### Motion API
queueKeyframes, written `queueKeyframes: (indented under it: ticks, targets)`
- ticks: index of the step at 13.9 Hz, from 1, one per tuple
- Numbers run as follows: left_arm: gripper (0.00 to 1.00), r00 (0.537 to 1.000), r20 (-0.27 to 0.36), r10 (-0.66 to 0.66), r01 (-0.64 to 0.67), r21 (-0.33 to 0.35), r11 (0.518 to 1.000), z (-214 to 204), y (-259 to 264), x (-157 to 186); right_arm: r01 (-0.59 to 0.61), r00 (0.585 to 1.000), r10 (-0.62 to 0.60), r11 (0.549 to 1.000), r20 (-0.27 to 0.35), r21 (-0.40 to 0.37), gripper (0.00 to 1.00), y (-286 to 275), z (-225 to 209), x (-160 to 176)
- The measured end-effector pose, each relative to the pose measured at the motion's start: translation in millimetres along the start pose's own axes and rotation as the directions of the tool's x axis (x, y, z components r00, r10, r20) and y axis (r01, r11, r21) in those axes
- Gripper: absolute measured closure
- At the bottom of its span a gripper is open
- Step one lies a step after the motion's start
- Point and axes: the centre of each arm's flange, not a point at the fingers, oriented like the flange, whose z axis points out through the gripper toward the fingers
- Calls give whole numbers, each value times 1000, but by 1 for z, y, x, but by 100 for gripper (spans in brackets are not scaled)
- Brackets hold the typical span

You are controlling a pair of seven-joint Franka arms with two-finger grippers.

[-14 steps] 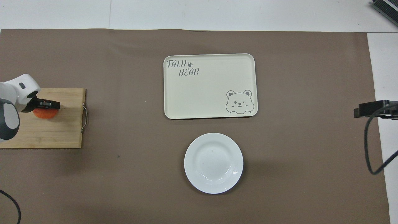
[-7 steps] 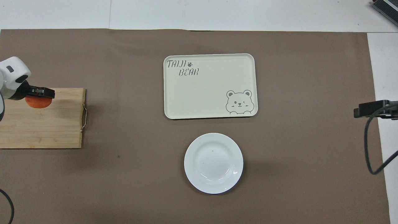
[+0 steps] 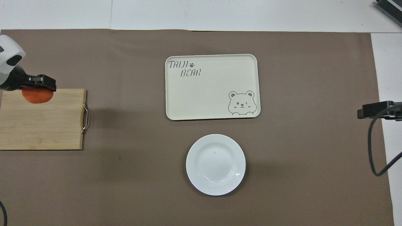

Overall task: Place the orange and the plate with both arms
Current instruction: 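Lift the orange off the cutting board with the left gripper, then carry the orange over the white plate with the left gripper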

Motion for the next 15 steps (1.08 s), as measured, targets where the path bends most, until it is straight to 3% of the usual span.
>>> queueKeyframes:
  ticks: [7,11,15]
  targets:
    - [27,1000,15,-18,18,-6,1000,-81,60,-42,0,1000,0,1000,0,0,0,0,0,0]
    - [27,999,33,-1,1,-6,1000,-73,73,-46,0,1000,0,1000,0,0,0,0,0,0]
    - [27,998,62,-17,17,-2,1000,-57,130,-52,0,1000,0,1000,0,0,0,0,0,0]
